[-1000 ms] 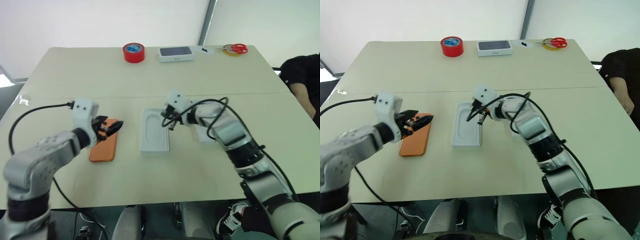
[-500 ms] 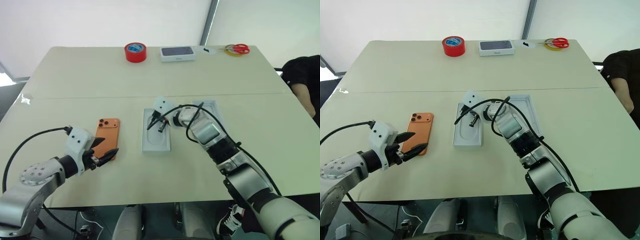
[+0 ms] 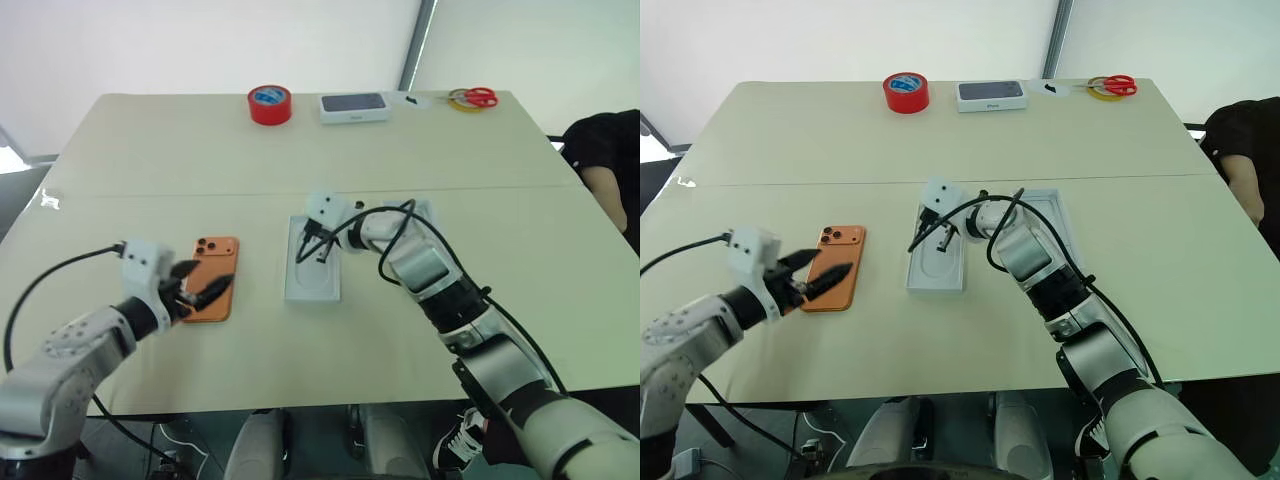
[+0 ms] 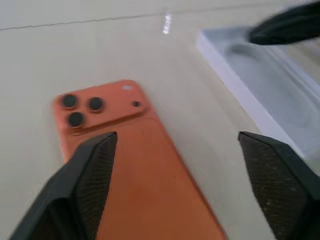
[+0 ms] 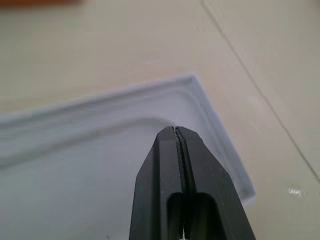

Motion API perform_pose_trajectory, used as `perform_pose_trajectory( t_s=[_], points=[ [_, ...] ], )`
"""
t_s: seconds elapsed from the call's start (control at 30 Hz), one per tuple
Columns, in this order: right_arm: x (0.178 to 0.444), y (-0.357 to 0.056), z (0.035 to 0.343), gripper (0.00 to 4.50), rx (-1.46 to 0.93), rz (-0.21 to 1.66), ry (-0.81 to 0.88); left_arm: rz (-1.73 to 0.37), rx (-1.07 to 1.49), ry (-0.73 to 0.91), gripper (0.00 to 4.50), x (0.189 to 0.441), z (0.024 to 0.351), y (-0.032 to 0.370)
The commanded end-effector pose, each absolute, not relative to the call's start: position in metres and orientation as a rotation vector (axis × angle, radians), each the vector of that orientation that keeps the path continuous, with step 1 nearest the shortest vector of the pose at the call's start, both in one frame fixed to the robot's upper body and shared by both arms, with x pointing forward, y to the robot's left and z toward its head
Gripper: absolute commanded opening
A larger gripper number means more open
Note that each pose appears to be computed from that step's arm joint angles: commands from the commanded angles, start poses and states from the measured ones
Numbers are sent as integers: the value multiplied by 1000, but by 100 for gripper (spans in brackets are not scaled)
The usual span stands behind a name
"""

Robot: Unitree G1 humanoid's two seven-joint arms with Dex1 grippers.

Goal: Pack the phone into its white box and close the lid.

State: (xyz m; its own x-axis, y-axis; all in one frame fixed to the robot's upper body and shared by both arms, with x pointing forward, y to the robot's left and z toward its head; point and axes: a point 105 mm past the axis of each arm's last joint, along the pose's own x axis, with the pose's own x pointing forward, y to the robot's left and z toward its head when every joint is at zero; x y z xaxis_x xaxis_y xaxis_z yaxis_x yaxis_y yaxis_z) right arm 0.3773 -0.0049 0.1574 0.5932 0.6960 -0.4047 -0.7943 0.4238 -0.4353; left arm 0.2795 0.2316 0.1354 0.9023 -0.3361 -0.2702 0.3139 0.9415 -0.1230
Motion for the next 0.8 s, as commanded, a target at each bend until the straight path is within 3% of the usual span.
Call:
perform_pose_trajectory(
  t_s=[0.03, 0.2, 0.37, 0.8],
  points=[
    [347, 26, 174, 0, -560, 1081, 116, -202, -139, 341, 445, 284, 141, 256],
    [321, 54, 151, 0, -596, 1187, 178, -166, -219, 466, 445, 286, 133, 265],
    [314, 72, 128, 0, -687, 1211, 231, -230, -217, 609, 445, 282, 118, 251],
    [318, 86, 112, 0, -760, 1205, 246, -414, -357, 655, 445, 281, 107, 188]
  ],
)
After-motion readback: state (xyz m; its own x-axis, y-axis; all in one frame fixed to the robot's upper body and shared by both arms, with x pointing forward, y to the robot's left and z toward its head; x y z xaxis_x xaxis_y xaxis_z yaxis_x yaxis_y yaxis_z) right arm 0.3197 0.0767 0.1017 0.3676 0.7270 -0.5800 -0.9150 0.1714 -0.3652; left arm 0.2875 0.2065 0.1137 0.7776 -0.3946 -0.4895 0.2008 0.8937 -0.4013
